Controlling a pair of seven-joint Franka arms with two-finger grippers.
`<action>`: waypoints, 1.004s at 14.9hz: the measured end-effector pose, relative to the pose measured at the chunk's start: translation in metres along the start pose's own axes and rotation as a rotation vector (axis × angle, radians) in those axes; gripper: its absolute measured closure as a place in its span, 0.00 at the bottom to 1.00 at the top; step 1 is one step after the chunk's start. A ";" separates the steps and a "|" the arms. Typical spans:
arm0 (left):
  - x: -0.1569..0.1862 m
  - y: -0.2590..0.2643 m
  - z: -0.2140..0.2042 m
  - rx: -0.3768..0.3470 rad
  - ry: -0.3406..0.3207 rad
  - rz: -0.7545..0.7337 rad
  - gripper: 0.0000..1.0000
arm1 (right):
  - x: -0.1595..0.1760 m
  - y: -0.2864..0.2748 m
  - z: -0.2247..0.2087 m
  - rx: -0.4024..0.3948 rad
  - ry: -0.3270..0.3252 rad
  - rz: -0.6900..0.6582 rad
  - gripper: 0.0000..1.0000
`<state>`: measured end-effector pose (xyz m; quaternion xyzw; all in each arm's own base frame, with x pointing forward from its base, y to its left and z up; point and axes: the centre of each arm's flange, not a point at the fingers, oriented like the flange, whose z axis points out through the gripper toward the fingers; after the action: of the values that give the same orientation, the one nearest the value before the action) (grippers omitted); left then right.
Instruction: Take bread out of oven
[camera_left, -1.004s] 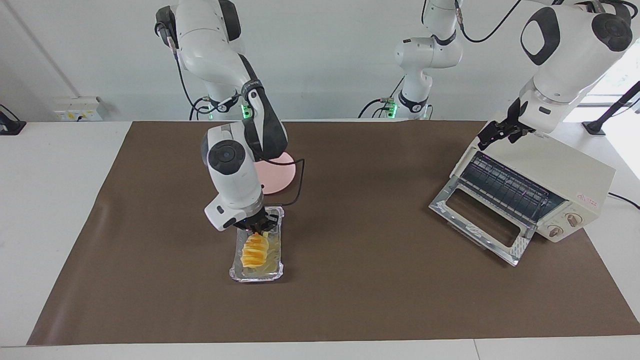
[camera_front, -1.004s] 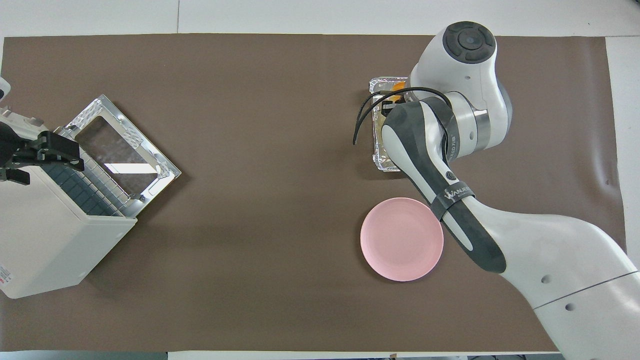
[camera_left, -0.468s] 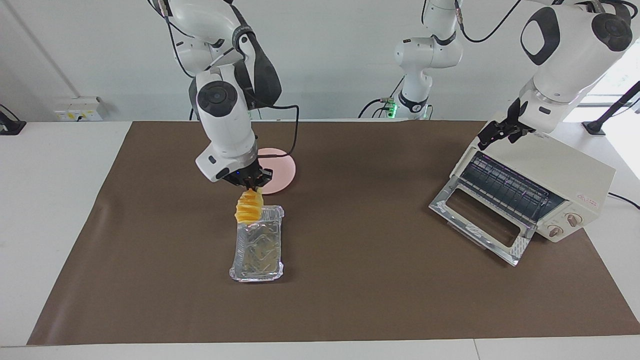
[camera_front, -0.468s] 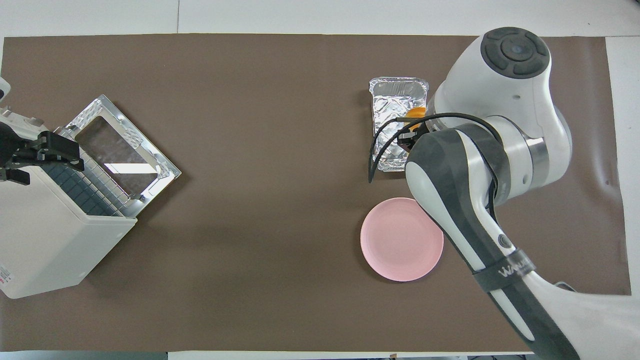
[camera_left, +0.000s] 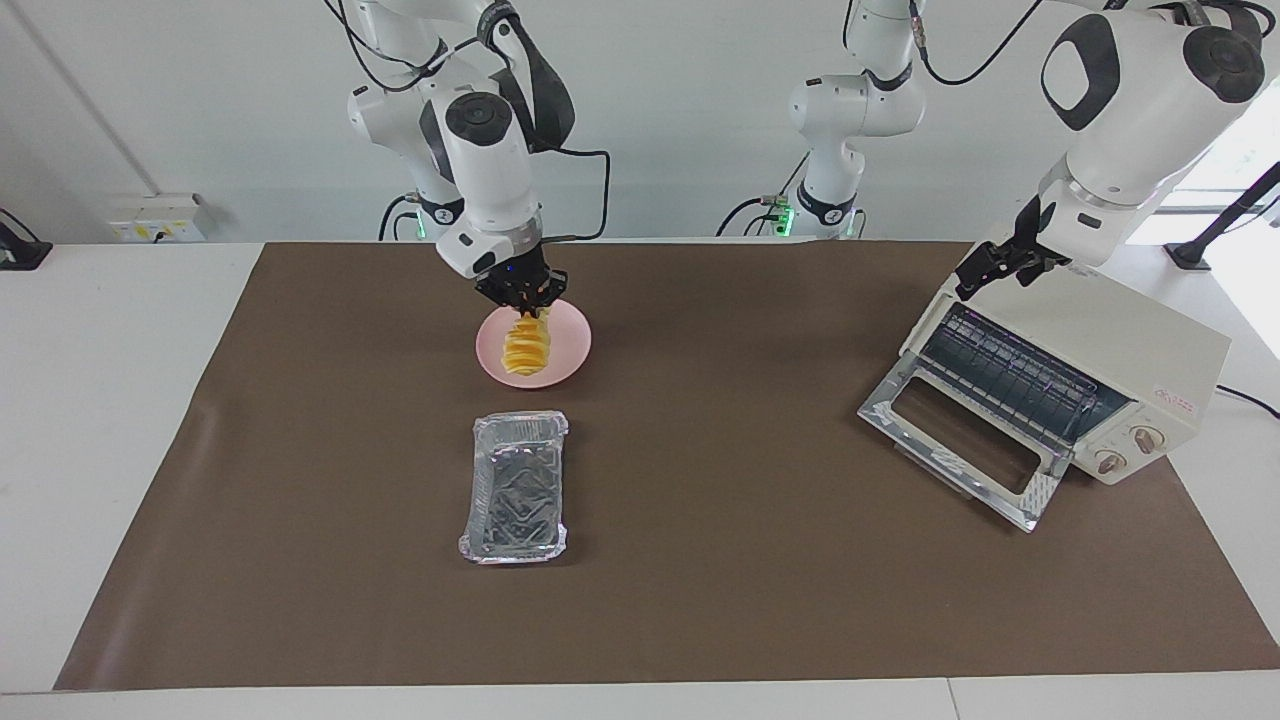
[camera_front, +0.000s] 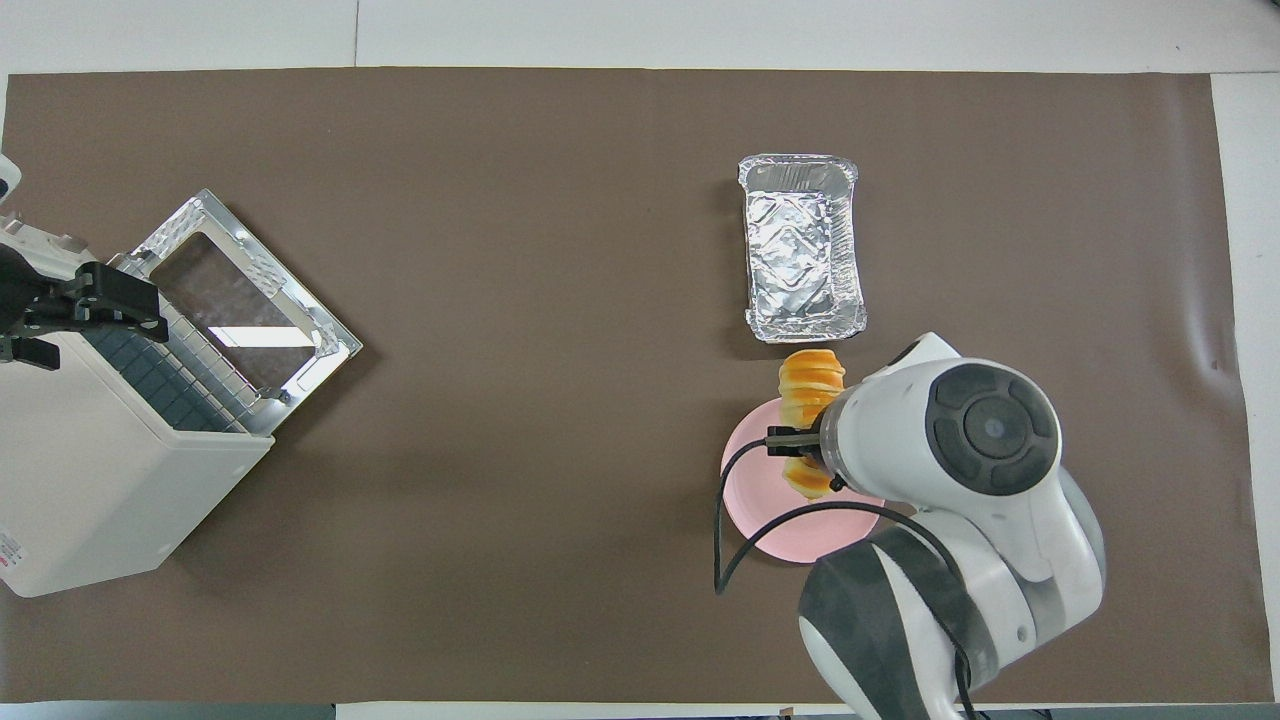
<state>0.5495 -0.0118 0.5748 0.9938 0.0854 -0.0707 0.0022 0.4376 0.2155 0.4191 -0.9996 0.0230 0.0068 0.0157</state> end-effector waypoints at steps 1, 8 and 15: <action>0.000 0.000 0.000 0.000 0.000 0.000 0.00 | -0.013 0.004 0.012 0.003 0.007 -0.004 0.89; 0.000 0.000 0.000 0.000 0.000 0.000 0.00 | -0.041 0.011 0.076 0.021 0.053 -0.023 0.89; 0.000 0.000 0.000 0.000 0.000 0.000 0.00 | -0.040 0.005 0.098 0.013 0.039 -0.033 0.74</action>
<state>0.5495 -0.0118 0.5750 0.9939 0.0854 -0.0705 0.0022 0.3962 0.2152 0.3215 -0.9997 0.0071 -0.0131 0.0216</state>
